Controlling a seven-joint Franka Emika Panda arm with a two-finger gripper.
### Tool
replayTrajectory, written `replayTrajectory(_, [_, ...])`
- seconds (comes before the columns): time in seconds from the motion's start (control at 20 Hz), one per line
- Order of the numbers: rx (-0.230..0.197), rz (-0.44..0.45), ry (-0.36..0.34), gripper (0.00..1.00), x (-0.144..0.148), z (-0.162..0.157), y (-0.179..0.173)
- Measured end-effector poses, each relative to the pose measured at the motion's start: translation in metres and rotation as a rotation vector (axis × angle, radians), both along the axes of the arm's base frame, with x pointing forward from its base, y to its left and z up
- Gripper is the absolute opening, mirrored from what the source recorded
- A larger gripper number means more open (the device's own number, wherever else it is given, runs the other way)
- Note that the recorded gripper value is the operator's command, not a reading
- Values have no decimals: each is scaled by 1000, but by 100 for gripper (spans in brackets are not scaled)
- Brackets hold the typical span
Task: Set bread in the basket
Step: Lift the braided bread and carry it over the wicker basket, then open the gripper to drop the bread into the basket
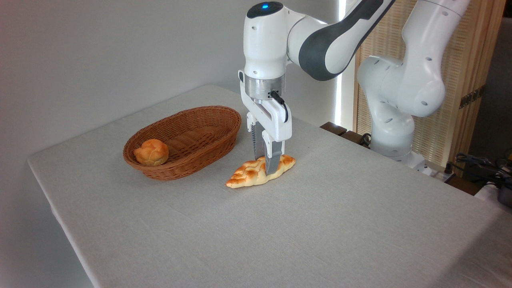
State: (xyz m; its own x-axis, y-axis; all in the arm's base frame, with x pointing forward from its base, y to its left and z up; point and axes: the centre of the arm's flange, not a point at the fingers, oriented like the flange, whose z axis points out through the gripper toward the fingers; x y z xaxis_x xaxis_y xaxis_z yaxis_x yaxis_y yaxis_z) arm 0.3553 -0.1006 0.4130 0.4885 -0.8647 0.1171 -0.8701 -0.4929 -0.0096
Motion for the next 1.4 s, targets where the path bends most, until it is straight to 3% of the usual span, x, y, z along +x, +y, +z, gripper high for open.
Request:
replayTrajectory(0.3, [0, -2, 3, 40, 3, 8, -1])
replayTrajectory(0.5, [-13, -1, 73, 40, 12, 68, 3])
replayTrajectory(0.6, [-73, 31, 68, 40, 16, 96, 2])
replayTrajectory(0.65, [-128, 74, 58, 40, 19, 112, -2])
replayTrajectory(0.8, [-225, 138, 65, 43, 22, 129, -19])
replayTrajectory(1.0, [-278, 183, 46, 48, 23, 127, -79])
replayTrajectory(1.05, [-285, 198, 39, 57, 25, 124, -93])
replayTrajectory(1.15, [-293, 215, 29, 100, 28, 115, -113])
replayTrajectory(1.4, [-292, 217, 27, 100, 34, 95, -139])
